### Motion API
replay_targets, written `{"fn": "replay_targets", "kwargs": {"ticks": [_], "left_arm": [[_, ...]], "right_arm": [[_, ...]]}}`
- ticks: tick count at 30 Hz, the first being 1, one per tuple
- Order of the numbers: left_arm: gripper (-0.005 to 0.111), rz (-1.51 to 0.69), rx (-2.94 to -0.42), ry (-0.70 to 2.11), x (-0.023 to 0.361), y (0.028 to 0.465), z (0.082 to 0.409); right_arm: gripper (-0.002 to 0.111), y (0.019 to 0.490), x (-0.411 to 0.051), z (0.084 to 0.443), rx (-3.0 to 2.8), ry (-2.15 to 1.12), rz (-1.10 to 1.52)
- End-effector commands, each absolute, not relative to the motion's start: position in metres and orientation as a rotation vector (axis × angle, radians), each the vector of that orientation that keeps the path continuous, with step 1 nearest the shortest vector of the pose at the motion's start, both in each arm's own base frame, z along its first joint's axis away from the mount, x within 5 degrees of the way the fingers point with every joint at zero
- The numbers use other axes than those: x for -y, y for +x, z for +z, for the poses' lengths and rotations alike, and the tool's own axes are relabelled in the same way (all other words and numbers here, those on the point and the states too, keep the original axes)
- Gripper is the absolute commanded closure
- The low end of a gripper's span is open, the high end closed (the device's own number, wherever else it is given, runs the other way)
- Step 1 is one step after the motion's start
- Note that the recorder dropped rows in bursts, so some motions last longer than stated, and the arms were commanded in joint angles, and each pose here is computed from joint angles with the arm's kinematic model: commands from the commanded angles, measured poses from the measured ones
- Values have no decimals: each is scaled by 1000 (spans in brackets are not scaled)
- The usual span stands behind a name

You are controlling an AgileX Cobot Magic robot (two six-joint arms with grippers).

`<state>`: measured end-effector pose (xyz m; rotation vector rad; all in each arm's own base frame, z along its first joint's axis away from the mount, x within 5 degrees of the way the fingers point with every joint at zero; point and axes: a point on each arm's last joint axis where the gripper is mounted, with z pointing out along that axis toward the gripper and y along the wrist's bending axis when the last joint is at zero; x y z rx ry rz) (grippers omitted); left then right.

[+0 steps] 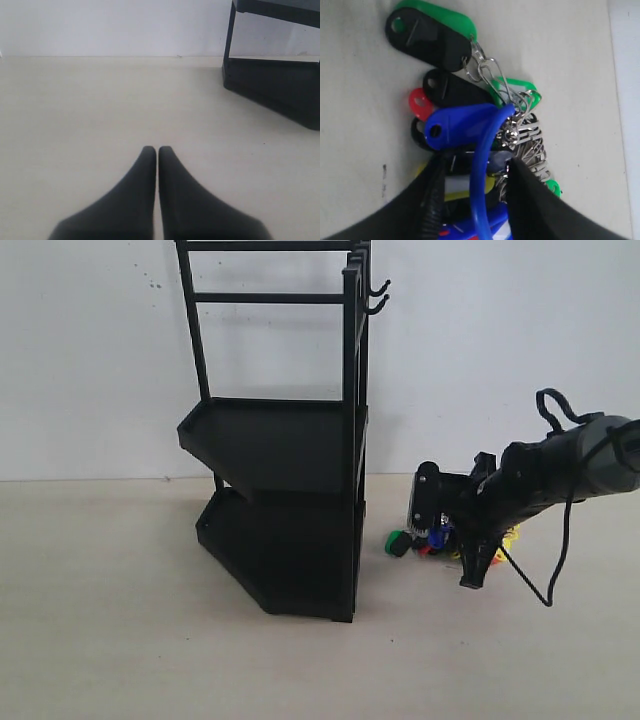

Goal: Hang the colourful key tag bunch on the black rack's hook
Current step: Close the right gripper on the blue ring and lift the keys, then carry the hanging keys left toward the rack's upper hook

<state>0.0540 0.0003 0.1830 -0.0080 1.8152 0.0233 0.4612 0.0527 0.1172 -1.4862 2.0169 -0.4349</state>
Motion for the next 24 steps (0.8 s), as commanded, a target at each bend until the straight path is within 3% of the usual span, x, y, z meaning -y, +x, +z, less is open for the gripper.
{"fn": "replay_targets", "kwargs": {"ticks": [1,2,6,9,16,24], "left_arm": [[102,10,-1796,-23,0,54,185],[102,10,-1796,-23,0,54,185],[102,10,-1796,-23,0,54,185],[102,10,-1796,-23,0,54,185],[102,10,-1796,-23,0,54,185],[102,10,-1796,-23,0,54,185]], "right_arm": [[99,463,-51,121,-2008,-1467,-448],[108,463,-51,121,-2008,-1467,-448],[108,462,-52,126,-2033,-1426,-428],[108,462,-52,151,-2068,-1243,-393],[108,445,-45,245,-2166,-372,-63],[108,387,-5,343,-2156,-34,34]]}}
